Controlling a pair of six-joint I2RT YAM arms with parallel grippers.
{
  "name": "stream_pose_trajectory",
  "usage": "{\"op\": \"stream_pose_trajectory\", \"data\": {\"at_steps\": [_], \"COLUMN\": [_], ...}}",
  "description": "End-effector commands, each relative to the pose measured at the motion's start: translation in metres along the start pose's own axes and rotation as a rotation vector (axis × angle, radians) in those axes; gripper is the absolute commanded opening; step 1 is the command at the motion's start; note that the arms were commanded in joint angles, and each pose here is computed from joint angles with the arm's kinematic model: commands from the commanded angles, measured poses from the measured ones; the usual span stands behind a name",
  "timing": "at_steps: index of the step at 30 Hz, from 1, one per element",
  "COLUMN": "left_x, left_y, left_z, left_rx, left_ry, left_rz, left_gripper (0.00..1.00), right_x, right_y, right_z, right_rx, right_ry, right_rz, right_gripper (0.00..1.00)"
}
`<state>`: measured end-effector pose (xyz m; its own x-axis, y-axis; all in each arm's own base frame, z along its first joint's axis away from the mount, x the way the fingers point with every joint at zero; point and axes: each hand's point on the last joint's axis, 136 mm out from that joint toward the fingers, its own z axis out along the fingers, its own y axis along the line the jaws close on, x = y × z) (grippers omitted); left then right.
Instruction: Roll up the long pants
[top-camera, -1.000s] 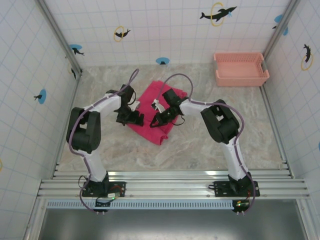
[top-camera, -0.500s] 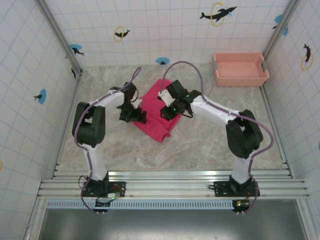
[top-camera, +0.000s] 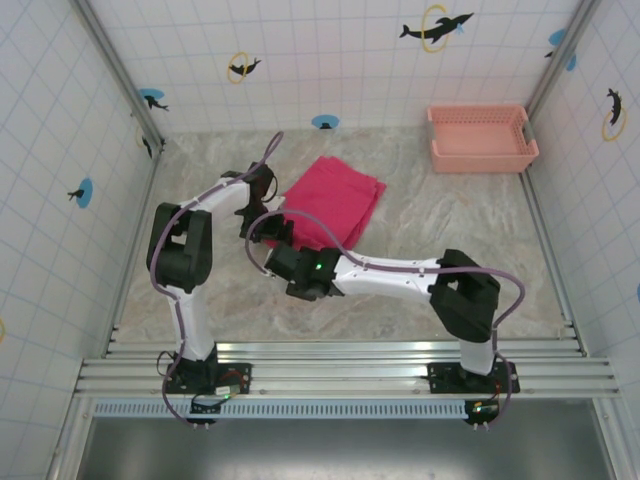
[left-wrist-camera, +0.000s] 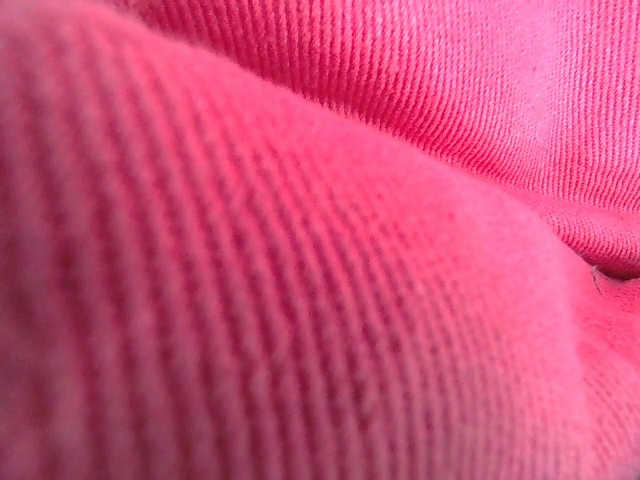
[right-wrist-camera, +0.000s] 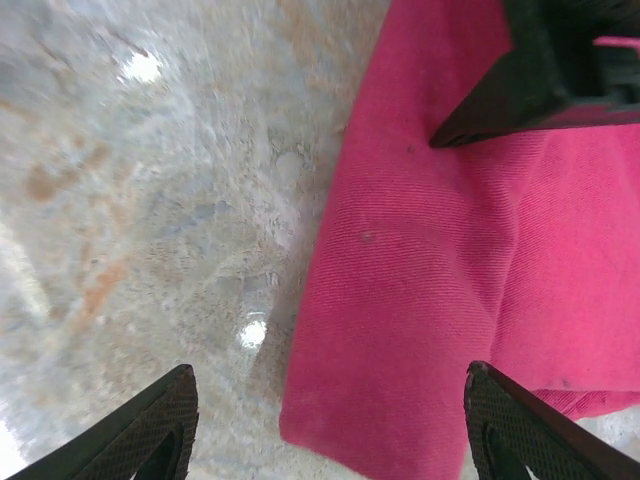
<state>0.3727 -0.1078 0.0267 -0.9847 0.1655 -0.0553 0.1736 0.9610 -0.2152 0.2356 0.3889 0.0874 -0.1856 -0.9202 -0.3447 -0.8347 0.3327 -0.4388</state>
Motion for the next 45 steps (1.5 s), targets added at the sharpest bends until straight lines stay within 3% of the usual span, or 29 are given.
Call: {"op": "stream_pose_trajectory", "data": {"at_steps": [1, 8, 16, 17, 18, 19, 23, 31, 34, 39, 45], "left_x": [-0.002, -0.001, 0.0, 0.0, 0.001, 0.002, 0.005, 0.006, 0.002, -0.009, -0.014], "left_y": [0.002, 0.001, -0.001, 0.0, 0.0, 0.0, 0.0, -0.001, 0.002, 0.012, 0.025], "left_z": [0.008, 0.008, 0.005, 0.005, 0.005, 0.005, 0.005, -0.004, -0.019, -0.065, -0.115], "left_rx": [-0.017, -0.011, -0.002, -0.004, -0.005, -0.005, -0.004, -0.007, -0.029, -0.047, -0.09], "left_ry": [0.015, 0.017, 0.022, 0.024, 0.028, 0.031, 0.039, 0.023, -0.003, -0.094, -0.189], "left_rz": [0.003, 0.006, 0.015, 0.017, 0.019, 0.021, 0.026, 0.035, 0.041, 0.03, 0.025], "left_gripper": [0.97, 0.97, 0.98, 0.98, 0.97, 0.97, 0.97, 0.98, 0.98, 0.98, 0.98], "right_x": [0.001, 0.005, 0.024, 0.027, 0.029, 0.035, 0.048, 0.047, 0.04, 0.021, -0.009], "right_y": [-0.002, 0.013, 0.0, -0.002, -0.004, -0.002, -0.012, -0.01, 0.0, 0.025, 0.028], "right_z": [0.02, 0.053, 0.085, 0.09, 0.092, 0.1, 0.111, 0.098, 0.086, 0.05, 0.004], "right_rx": [0.116, 0.171, 0.344, 0.352, 0.353, 0.346, 0.349, 0.096, -0.032, -0.364, -0.605], "right_ry": [0.04, 0.112, 0.235, 0.249, 0.258, 0.277, 0.314, 0.21, 0.162, 0.061, -0.075], "right_rz": [-0.04, -0.114, -0.218, -0.228, -0.234, -0.248, -0.227, -0.112, -0.115, -0.033, 0.114], "right_gripper": [0.73, 0.72, 0.67, 0.61, 0.47, 0.39, 0.34, 0.03, 0.01, 0.0, 0.0]}}
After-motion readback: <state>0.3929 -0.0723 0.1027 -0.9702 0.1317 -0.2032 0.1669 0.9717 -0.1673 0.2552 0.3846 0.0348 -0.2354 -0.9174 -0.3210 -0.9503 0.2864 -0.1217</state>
